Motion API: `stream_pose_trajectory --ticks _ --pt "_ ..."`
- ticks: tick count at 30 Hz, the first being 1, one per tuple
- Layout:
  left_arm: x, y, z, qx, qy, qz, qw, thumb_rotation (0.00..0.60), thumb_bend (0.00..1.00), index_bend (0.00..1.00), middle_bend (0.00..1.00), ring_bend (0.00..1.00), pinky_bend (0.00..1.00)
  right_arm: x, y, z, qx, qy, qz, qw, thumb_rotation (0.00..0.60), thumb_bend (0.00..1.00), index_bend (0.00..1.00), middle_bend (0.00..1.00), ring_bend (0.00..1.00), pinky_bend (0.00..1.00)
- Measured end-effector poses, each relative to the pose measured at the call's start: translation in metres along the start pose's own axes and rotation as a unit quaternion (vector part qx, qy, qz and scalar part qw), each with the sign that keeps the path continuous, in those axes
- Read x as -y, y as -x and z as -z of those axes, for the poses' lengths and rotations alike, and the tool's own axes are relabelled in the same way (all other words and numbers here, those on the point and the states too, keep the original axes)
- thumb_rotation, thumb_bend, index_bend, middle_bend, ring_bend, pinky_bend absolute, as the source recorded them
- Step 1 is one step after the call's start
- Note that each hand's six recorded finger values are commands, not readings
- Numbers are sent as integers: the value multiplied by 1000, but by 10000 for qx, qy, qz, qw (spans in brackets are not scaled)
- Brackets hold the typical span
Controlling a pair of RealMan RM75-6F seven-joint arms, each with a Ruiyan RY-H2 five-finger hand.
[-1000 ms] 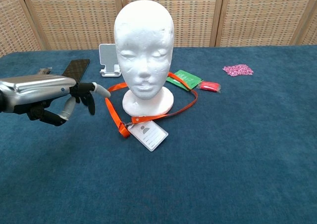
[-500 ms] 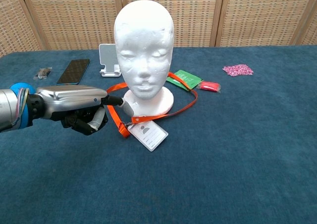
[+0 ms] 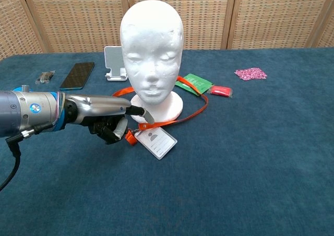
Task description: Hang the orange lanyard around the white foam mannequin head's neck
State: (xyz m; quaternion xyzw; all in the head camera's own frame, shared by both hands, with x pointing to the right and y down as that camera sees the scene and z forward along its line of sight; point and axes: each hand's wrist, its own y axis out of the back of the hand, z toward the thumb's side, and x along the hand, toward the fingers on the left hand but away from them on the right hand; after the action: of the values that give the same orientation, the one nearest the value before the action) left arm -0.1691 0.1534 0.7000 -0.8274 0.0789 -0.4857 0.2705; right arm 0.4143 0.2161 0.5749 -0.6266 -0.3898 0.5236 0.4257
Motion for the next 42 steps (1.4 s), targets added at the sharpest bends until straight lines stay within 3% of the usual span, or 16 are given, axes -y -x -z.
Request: stream_pose_trajectory --ticks 10,22,42 --pt "5 -12 -16 -115 -67 497 9987 600 1000 133 967 877 1000 -2 0 0 -4 -16 37 10000 600 174 34 0 0 0" --pt "13 -15 -24 -73 -32 636 9979 600 1000 141 967 877 1000 -5 -1 -1 -19 5 77 10000 600 175 34 0 0 0" --pt "31 7 -28 164 -255 1123 9932 600 1000 169 967 877 1000 -7 -1 -2 -29 26 132 9999 600 175 34 0 0 0"
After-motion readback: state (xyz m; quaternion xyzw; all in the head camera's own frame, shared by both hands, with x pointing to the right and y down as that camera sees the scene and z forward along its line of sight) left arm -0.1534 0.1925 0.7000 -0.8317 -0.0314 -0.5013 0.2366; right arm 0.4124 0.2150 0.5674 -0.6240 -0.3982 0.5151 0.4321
